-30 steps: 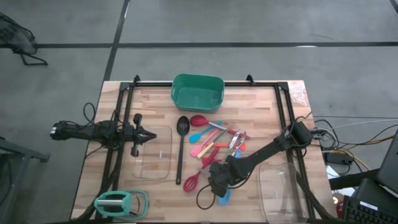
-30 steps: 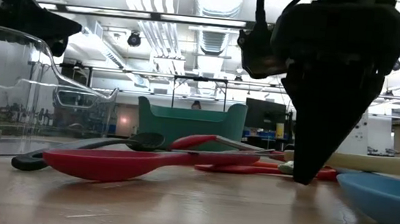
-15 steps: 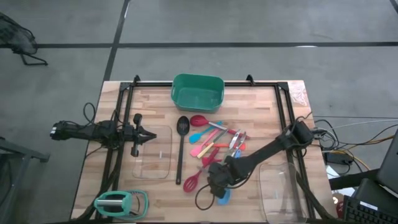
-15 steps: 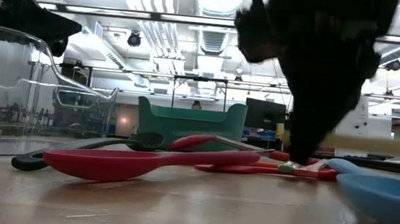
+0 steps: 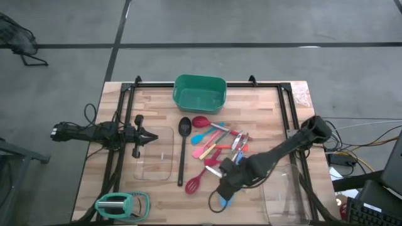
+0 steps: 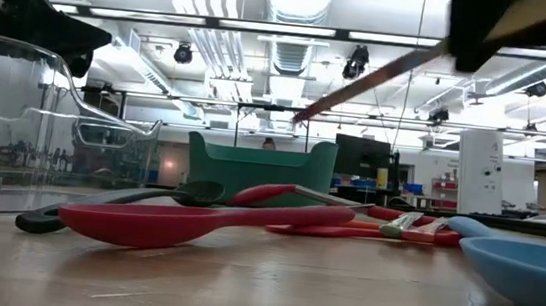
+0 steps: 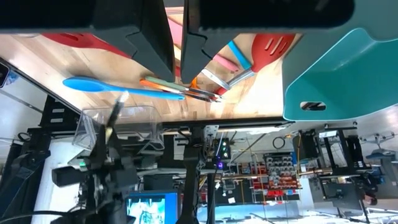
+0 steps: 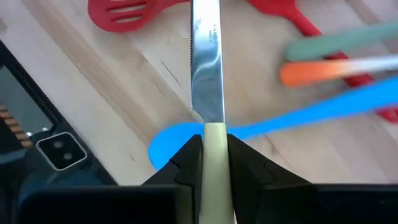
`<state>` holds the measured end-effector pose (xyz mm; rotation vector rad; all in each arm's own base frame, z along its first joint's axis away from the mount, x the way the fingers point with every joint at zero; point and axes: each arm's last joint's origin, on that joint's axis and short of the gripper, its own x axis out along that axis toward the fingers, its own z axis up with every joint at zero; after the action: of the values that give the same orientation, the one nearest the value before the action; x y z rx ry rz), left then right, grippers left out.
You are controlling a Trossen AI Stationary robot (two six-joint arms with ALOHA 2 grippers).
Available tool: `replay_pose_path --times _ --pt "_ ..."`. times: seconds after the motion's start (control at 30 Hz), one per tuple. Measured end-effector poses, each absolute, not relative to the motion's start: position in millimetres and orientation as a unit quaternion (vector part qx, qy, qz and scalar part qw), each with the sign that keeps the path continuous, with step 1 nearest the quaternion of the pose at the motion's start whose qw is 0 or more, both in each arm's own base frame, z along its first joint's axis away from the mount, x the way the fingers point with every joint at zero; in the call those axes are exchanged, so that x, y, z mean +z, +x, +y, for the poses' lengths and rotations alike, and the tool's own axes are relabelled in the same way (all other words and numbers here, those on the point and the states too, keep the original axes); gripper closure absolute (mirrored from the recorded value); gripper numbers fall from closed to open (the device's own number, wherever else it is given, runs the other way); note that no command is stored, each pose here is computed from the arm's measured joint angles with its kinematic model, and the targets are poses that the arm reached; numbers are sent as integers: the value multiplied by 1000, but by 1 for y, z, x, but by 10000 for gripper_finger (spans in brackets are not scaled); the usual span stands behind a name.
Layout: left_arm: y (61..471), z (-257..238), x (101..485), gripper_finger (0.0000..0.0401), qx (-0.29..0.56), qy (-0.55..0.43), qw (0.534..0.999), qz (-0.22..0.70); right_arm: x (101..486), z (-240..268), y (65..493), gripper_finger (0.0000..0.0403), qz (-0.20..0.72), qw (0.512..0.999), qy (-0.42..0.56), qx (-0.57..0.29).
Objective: Pick & Place Kitchen Items
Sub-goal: Put the bottom yellow knife into the right transparent bin
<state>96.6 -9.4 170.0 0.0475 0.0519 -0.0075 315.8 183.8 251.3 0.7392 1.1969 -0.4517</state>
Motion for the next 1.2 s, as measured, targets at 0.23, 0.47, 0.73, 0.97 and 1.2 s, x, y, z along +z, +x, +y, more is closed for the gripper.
replay_pose_path --times 0.23,0.47,0.73,0.97,1.2 --pt "97 -9 170 369 -4 24 999 26 263 201 284 353 545 725 341 -248" --pt "97 -9 170 369 -4 24 999 26 264 224 260 351 547 703 364 -273" --pt "97 -9 170 369 -4 24 999 26 268 248 228 358 542 702 367 -281" --pt "97 -9 170 369 -4 24 999 26 274 256 193 349 534 686 356 -341" --pt "97 -9 170 369 -4 24 999 26 277 266 161 353 530 678 342 -377"
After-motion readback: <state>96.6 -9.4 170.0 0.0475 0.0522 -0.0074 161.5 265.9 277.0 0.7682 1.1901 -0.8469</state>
